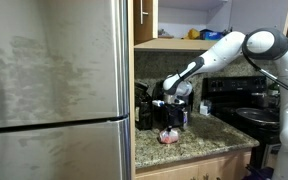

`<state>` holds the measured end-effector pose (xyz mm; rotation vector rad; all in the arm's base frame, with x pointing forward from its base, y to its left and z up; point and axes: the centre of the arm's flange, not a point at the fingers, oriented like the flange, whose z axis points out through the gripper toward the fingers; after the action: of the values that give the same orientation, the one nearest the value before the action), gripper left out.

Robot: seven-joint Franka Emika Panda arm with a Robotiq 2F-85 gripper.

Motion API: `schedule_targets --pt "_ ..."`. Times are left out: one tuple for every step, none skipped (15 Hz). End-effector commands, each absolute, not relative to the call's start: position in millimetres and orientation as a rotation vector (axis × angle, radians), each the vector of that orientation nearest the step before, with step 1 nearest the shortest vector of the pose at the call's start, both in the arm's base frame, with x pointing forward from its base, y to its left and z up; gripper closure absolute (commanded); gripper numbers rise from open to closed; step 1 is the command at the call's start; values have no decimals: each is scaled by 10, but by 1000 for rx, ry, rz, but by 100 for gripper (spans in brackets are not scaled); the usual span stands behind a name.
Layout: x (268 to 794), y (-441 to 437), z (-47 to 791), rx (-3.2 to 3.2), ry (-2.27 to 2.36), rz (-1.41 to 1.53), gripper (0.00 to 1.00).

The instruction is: Put the can on the countertop, close the drawers and close the air fryer

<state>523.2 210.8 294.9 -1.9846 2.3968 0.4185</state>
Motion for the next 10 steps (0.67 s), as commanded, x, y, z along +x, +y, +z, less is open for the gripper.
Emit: schedule_targets --pt "5278 2154 2895 -1967 2376 459 0" --pt "4730 1987 3488 -1972 2374 501 0" --pt "4689 1990 3513 -2005 2370 578 0" --pt "4585 2011 3619 -2008 2393 558 0" --pt "4468 2005 3772 -2020 2376 543 0" --pt "4353 1999 3966 -2022 2336 501 0" --pt "4213 1970 4129 -2008 2277 435 0" --pt "4104 1964 4332 -1987 2218 388 0" --pt "3971 1968 4508 -1976 2175 356 0" --pt "3837 1952 4672 -1960 2130 327 0"
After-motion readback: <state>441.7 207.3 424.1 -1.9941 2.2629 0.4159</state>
